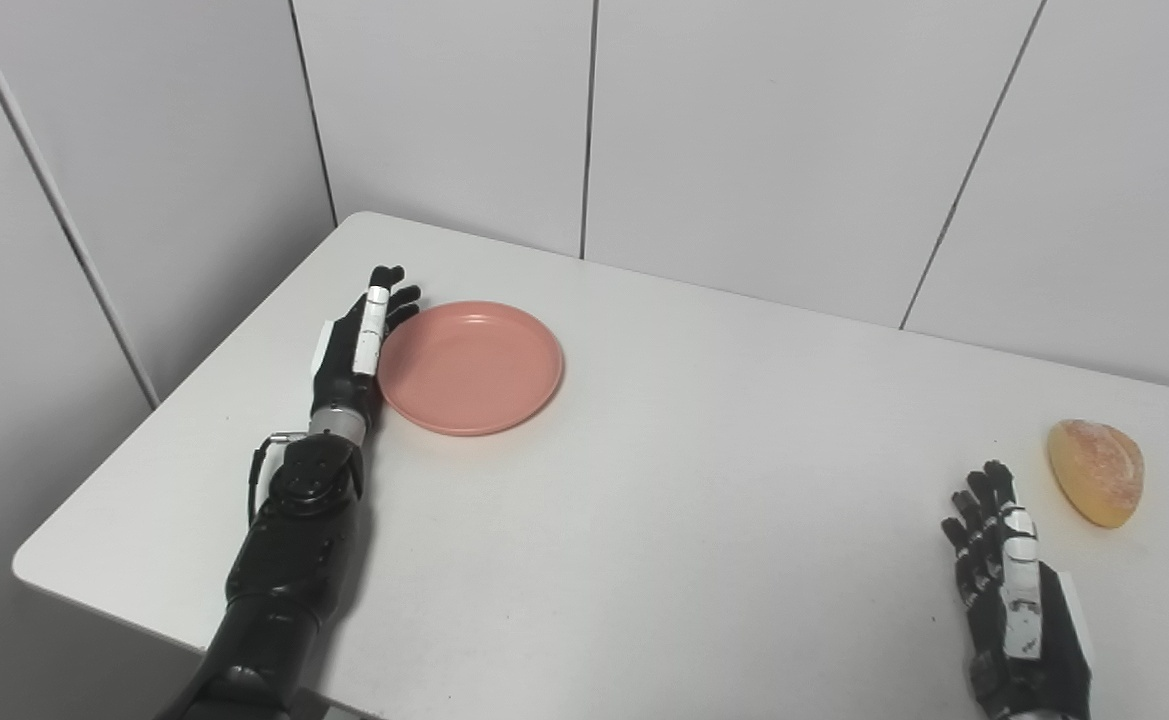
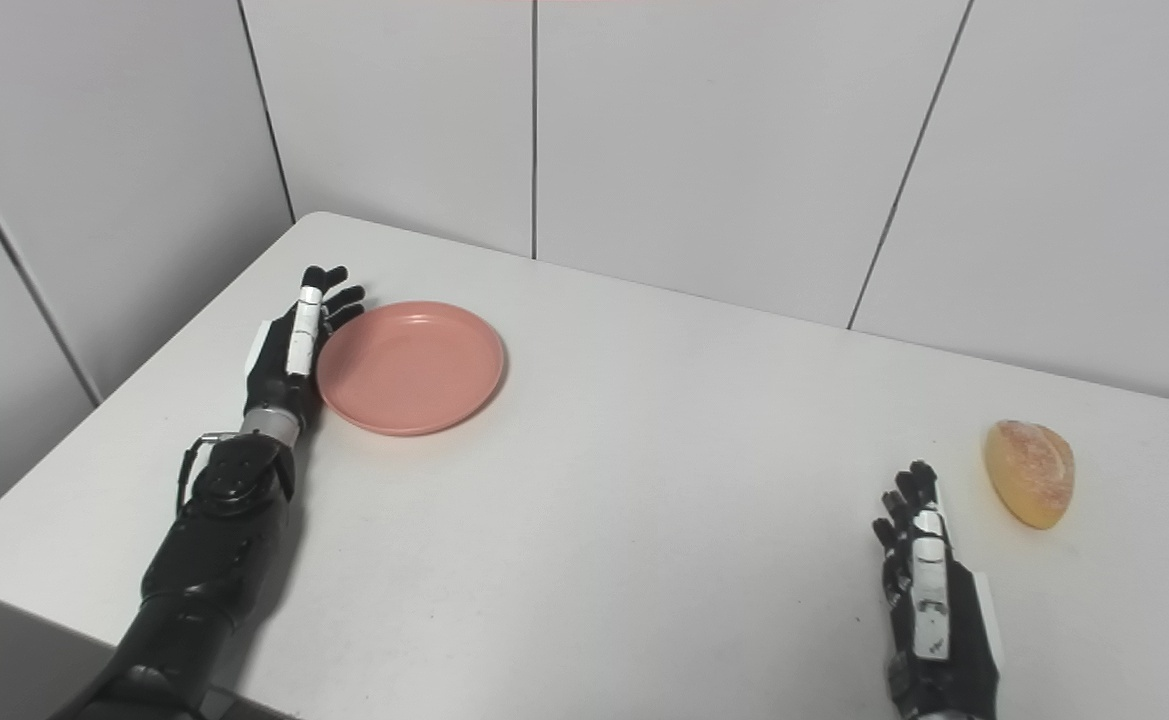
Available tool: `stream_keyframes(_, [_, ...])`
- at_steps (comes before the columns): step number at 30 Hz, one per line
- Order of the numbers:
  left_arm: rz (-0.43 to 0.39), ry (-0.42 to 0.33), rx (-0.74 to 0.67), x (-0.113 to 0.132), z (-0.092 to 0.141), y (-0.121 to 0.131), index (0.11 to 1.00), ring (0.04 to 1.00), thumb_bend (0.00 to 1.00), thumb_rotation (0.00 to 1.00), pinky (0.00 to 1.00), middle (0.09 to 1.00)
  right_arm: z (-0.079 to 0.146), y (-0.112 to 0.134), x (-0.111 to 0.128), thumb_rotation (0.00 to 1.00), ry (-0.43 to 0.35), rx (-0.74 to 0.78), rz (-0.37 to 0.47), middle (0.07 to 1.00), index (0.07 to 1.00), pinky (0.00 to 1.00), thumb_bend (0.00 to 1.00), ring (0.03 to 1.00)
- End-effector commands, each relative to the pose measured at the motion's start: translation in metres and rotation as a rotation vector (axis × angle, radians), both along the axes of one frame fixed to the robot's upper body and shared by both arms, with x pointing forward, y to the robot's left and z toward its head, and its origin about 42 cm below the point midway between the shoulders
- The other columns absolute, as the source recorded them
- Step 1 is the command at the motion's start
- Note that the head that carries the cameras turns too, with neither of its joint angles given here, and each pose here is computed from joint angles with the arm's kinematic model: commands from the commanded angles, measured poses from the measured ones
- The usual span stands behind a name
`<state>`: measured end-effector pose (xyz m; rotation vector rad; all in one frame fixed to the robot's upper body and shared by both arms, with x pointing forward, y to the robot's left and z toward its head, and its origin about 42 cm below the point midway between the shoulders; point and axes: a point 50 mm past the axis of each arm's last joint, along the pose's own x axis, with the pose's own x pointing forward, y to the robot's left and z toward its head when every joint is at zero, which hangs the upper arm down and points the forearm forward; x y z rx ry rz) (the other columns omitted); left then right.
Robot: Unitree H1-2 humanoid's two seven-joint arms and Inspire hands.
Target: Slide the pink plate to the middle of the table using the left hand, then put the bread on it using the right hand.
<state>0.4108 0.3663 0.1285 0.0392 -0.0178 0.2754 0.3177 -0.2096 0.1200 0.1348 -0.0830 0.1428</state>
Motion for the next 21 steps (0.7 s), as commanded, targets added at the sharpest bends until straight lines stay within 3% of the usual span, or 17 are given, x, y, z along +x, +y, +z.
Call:
stream_keyframes(1, [-0.09,-0.069,0.017,0.019,0.027,-0.021,0.845,0.85,0.83,1.0,0.85,0.84,0.009,0.004,0.005,0.97,-0.055,0.0,0.005,1.0,1.0,1.0,0.72,1.0])
stream_keyframes(10, [-0.178,-0.07,-0.007,0.018,0.032,-0.059,0.844,0.85,0.77,1.0,0.85,0.84,0.014,0.005,0.0,0.97,-0.062,-0.003,0.001,1.0,1.0,1.0,0.71,1.0])
stream_keyframes(21, [-0.281,-0.052,-0.005,0.015,0.028,-0.092,0.872,0.872,0.8,1.0,0.85,0.873,0.023,0.02,-0.002,0.97,-0.046,-0.009,-0.017,1.0,1.0,1.0,0.71,1.0])
